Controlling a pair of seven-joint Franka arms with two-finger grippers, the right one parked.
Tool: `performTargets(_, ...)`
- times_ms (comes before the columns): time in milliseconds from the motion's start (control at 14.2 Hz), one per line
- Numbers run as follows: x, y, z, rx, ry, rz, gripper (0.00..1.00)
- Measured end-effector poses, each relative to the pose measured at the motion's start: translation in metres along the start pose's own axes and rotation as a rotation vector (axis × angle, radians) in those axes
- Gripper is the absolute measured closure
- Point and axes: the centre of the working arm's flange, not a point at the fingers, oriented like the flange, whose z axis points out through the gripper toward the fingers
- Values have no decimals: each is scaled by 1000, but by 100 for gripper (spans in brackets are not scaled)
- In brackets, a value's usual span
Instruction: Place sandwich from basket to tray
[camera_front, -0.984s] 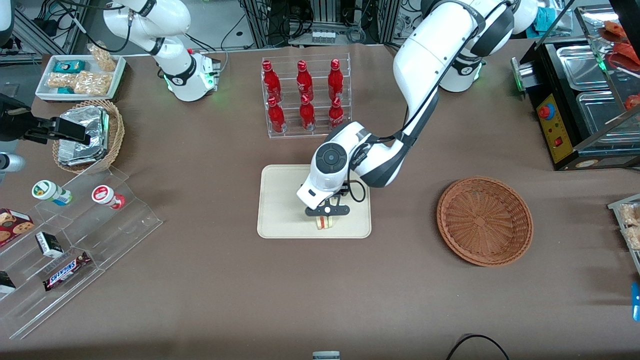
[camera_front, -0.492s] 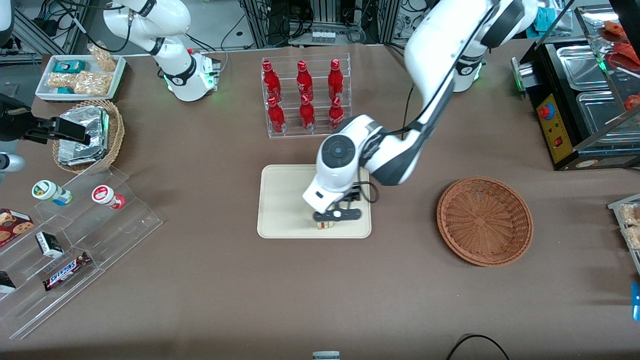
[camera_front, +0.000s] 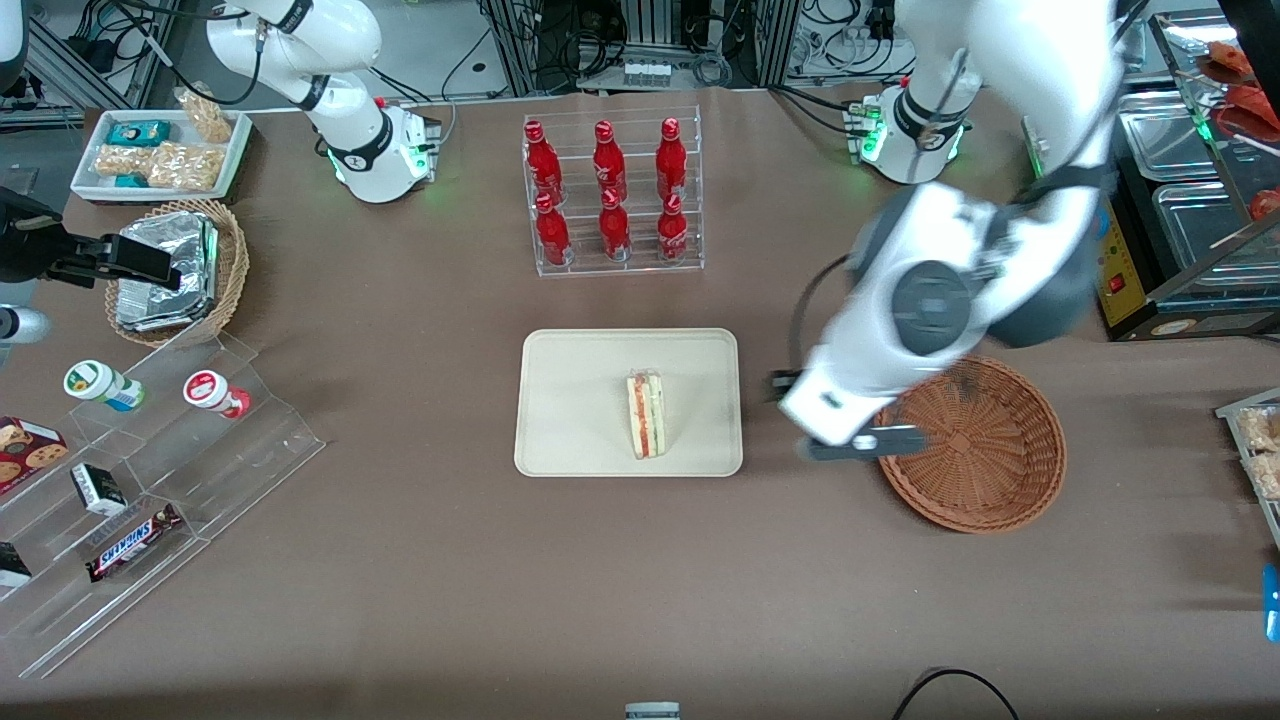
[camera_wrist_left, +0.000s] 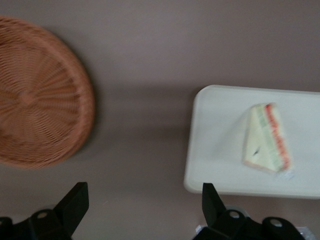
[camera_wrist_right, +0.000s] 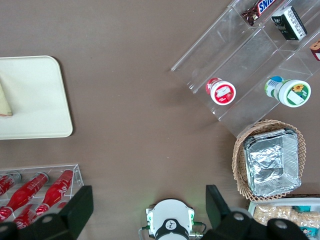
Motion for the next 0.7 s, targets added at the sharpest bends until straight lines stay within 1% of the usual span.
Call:
performTargets(70,-3,-32,-14,10,-33,21,0)
performTargets(141,-5,-64,-28,10,-54,39,0)
performTargets(211,-8,-98,-42,5,-67,53,0)
performTargets(352,-14,-155,-65,-9,-70,63,0)
performTargets(422,-18,-174,-73,-9,-67,56,0)
performTargets(562,-28,-198,-87,-6,-67,28,0)
performTargets(703,-36,-201,-98,-3,-65,22,0)
